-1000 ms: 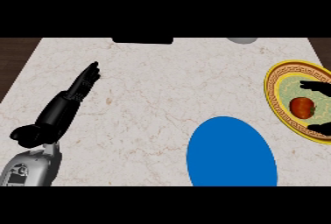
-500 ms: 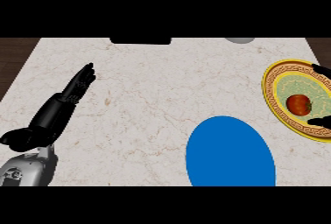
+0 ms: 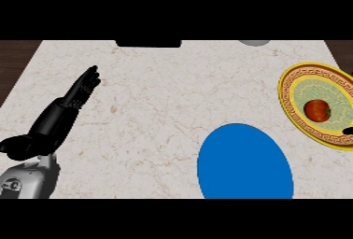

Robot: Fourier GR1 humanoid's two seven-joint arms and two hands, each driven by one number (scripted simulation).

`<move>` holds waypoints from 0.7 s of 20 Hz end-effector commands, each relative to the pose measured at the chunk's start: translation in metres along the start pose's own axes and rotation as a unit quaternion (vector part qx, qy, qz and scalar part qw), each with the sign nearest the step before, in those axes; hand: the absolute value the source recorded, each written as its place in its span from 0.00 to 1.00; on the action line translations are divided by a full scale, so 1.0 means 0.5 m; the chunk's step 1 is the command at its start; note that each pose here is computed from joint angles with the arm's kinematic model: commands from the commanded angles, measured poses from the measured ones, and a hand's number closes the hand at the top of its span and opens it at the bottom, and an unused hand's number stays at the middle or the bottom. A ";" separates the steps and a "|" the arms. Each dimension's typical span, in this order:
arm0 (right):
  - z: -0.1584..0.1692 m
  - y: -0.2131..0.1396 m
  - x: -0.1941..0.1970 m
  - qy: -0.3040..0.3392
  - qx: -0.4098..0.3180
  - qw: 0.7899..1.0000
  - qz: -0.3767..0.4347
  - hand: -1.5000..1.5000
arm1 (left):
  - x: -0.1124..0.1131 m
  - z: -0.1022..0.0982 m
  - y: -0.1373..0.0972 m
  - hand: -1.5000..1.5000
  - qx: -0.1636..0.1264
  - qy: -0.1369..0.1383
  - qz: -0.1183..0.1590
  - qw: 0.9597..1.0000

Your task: Pick the tomato from the plate and place it in the plate

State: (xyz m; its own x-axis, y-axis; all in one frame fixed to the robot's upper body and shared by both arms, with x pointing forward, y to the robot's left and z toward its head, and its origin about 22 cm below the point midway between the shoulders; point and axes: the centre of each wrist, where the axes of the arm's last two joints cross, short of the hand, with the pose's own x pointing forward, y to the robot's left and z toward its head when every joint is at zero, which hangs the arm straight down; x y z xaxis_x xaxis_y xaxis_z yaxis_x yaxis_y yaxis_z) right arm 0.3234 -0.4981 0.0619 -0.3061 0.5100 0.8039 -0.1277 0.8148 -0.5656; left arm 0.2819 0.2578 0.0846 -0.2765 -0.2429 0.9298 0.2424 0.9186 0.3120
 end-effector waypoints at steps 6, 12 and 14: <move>0.039 -0.111 0.044 -0.064 0.046 0.983 -0.164 0.00 | 0.002 -0.003 -0.006 0.50 0.004 -0.005 0.004 1.000; 0.079 -0.160 0.065 -0.057 0.043 0.984 -0.161 0.00 | -0.006 0.013 0.007 0.50 0.003 -0.001 0.004 1.000; 0.071 -0.178 0.084 -0.057 0.048 0.985 -0.158 0.00 | -0.006 0.011 -0.007 0.50 0.000 -0.002 0.001 1.000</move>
State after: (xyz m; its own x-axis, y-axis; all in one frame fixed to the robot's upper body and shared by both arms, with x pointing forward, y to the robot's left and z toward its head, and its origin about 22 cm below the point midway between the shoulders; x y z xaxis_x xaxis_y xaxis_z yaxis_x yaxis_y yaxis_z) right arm 0.3003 -0.5444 0.1236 -0.2454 0.4360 0.8658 -0.1206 0.8725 -0.4735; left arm 0.2778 0.2600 0.0816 -0.2794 -0.2394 0.9298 0.2420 0.9196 0.3095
